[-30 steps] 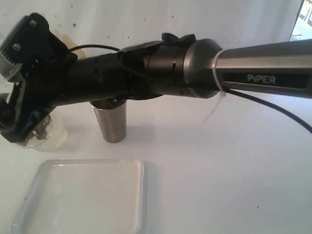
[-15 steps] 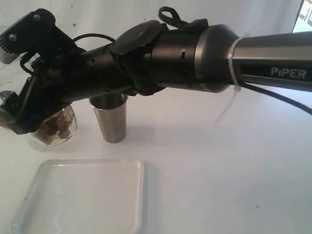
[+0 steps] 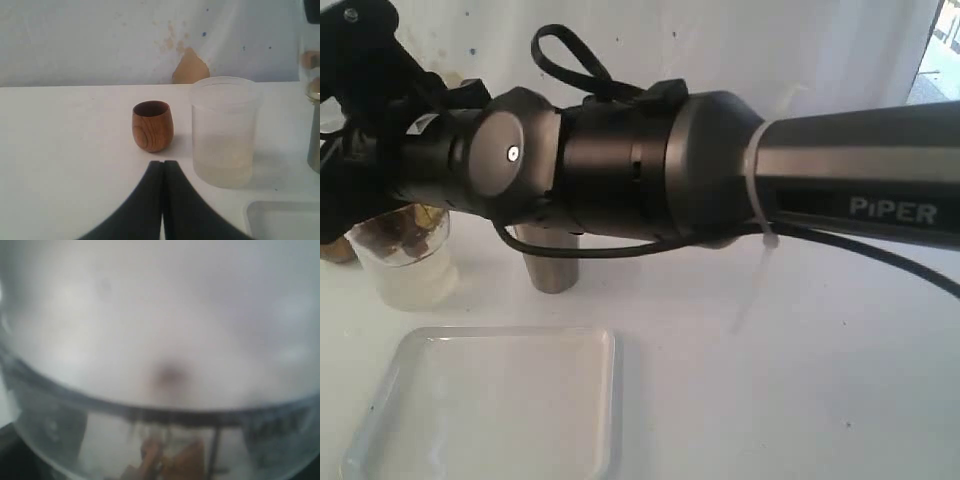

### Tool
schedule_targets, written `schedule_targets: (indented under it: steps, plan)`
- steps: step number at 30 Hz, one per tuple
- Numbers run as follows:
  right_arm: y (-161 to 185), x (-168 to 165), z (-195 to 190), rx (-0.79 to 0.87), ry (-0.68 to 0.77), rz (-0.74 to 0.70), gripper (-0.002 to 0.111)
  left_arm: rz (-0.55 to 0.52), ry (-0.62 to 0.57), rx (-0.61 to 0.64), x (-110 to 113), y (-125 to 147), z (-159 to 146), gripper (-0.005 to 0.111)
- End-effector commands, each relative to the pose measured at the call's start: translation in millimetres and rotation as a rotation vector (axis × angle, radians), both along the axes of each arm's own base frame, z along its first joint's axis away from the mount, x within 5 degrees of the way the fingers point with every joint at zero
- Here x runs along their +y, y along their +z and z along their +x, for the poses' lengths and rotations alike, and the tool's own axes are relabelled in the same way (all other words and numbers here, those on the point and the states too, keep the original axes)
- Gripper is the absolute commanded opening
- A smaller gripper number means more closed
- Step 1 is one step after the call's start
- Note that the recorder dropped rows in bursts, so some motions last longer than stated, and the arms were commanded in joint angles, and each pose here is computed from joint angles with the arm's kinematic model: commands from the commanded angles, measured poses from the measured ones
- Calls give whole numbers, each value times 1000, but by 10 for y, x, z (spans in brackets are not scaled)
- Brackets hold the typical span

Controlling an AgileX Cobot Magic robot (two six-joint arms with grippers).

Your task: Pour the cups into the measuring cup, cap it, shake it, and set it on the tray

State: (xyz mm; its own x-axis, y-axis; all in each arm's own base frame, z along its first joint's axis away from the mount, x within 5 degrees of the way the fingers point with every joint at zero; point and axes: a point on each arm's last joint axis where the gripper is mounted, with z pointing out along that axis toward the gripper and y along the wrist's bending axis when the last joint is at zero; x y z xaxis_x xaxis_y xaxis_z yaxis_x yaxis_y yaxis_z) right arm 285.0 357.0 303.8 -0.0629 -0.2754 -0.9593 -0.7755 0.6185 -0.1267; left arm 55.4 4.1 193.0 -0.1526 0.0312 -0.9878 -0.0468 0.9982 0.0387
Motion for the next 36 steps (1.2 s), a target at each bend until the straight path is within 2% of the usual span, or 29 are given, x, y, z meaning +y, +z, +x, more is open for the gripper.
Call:
schedule_targets:
  steps: [1, 12, 20, 27, 36]
  plan:
    - [156, -36, 3, -10, -45, 119, 0, 2, -3, -4, -2, -12, 0, 0]
    - [137, -14, -35, 14, -7, 211, 0, 2, -3, -4, -2, -12, 0, 0]
    - [-66, 21, -208, 37, 163, 283, 0, 2, -3, -4, -2, -12, 0, 0]
    - [-321, -152, -221, 11, 210, 350, 0, 2, -3, -4, -2, -12, 0, 0]
    - [-735, -312, -296, 72, 219, 201, 0, 2, -3, -4, -2, -12, 0, 0]
